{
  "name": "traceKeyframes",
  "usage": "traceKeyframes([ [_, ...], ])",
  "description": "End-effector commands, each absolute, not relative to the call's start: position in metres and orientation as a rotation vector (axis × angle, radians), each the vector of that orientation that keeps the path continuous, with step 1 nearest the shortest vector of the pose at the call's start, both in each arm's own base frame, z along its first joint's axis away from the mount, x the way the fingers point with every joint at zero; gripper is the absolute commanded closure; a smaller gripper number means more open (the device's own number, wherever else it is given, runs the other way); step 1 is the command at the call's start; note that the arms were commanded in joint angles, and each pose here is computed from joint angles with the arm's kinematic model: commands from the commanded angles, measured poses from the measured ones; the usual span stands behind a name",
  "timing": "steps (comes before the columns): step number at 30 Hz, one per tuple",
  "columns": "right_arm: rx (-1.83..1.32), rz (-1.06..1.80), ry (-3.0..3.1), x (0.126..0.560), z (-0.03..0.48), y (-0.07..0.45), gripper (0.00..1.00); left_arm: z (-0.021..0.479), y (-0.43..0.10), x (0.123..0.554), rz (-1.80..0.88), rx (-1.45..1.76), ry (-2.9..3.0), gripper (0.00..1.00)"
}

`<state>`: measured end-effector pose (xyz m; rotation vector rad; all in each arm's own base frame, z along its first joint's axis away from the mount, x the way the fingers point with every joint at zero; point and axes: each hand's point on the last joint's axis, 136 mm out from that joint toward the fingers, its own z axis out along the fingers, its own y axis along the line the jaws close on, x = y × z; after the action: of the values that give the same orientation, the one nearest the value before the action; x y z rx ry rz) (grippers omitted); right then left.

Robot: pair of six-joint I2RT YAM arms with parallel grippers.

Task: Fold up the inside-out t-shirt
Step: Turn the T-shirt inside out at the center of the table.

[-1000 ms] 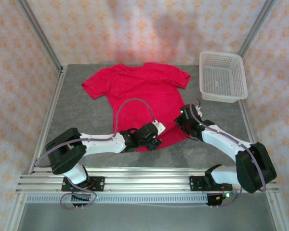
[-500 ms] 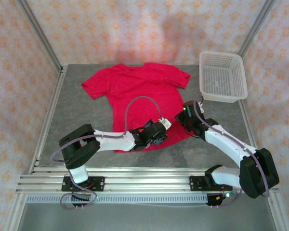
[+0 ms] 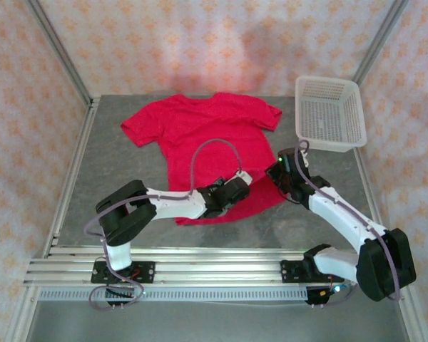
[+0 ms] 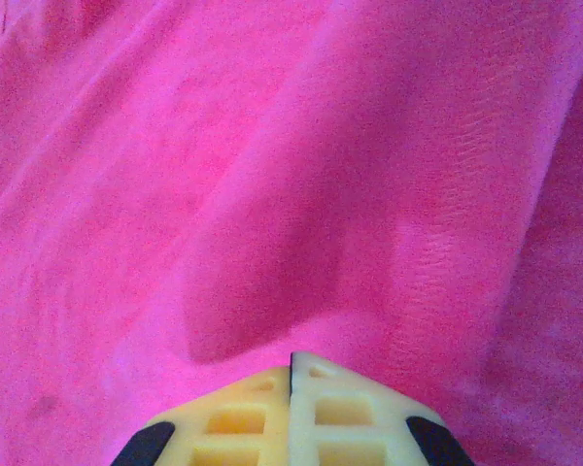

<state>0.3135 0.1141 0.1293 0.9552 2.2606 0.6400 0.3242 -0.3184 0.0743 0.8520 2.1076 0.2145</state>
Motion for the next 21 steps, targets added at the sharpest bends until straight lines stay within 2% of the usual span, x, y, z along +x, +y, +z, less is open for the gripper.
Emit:
traceKeyframes([
  [1,0.929,0.622,2.254,0.317,0.137,0.111,1.00,0.097,-0.305,0.329,0.275,0.804,2.138,1.00],
  [7,0.933,0.613,2.335,0.325,0.107,0.122,1.00,0.140,-0.301,0.330,0.209,0.726,2.198,1.00],
  [11,0.935,0.628,2.332,0.330,0.108,0.124,1.00,0.140,-0.308,0.323,0.054,0.764,2.247,1.00],
  [12,0.936,0.644,2.325,0.330,0.111,0.126,1.00,0.135,-0.312,0.319,0.001,0.786,2.263,0.93],
  [14,0.940,0.662,2.308,0.331,0.121,0.126,1.00,0.124,-0.322,0.312,-0.072,0.819,2.258,0.70],
  [16,0.940,0.689,2.275,0.330,0.133,0.125,1.00,0.113,-0.327,0.310,-0.112,0.798,2.242,0.55],
  [17,0.940,0.699,2.258,0.330,0.140,0.124,1.00,0.109,-0.329,0.311,-0.125,0.768,2.228,0.40],
  [18,0.937,0.707,2.242,0.329,0.147,0.123,1.00,0.107,-0.330,0.313,-0.135,0.738,2.209,0.34],
  [19,0.935,0.706,2.241,0.329,0.150,0.123,1.00,0.107,-0.332,0.314,-0.145,0.719,2.187,0.23],
  [21,0.918,0.731,2.215,0.328,0.166,0.123,1.00,0.111,-0.337,0.316,-0.163,0.687,2.133,0.17],
])
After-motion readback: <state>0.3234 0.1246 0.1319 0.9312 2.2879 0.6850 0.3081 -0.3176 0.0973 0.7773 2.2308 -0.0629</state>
